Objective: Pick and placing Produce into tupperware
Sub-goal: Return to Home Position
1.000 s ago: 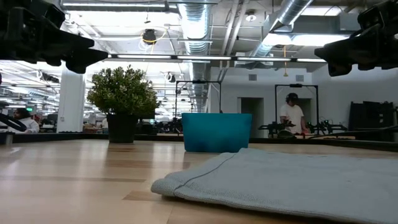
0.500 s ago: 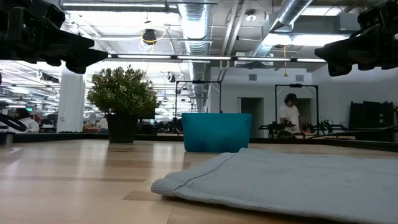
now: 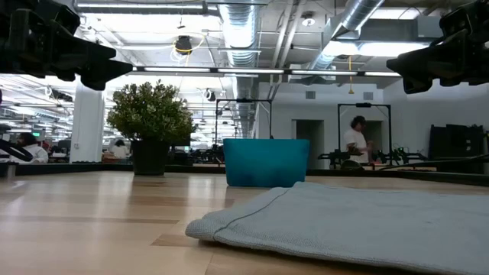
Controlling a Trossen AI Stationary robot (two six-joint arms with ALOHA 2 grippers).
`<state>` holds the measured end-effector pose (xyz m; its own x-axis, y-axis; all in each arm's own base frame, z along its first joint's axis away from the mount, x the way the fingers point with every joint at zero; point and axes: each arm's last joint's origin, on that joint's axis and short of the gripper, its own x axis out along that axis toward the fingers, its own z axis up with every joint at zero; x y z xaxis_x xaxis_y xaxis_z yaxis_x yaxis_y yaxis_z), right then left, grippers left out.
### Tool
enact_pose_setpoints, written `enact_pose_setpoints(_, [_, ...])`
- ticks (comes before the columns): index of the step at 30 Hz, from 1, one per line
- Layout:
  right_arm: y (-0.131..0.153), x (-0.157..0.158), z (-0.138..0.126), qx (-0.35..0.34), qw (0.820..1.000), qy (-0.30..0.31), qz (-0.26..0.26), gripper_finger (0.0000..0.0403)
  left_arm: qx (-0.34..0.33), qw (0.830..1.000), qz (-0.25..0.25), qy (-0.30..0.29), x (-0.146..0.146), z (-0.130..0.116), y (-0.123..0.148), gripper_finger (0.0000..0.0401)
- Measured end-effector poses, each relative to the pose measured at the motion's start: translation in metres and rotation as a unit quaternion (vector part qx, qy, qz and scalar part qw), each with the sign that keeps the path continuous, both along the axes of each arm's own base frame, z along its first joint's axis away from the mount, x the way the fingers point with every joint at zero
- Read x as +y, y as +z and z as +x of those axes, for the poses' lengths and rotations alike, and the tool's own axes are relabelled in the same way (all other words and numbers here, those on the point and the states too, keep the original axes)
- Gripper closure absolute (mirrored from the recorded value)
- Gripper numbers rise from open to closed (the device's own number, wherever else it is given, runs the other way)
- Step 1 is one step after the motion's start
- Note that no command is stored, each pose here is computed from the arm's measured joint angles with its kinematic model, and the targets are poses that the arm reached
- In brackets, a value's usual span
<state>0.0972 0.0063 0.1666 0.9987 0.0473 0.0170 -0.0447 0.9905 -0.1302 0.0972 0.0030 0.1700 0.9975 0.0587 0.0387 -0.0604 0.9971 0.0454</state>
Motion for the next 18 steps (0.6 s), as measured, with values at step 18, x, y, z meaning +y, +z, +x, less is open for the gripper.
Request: enact_pose_setpoints(18, [0.0000,0.0000,0.0000,0.000,1.000,0.000,0.000,0.0244,0.000,1.000,0.005,0.001,0.0000,0.0000,-0.0001,0.0116])
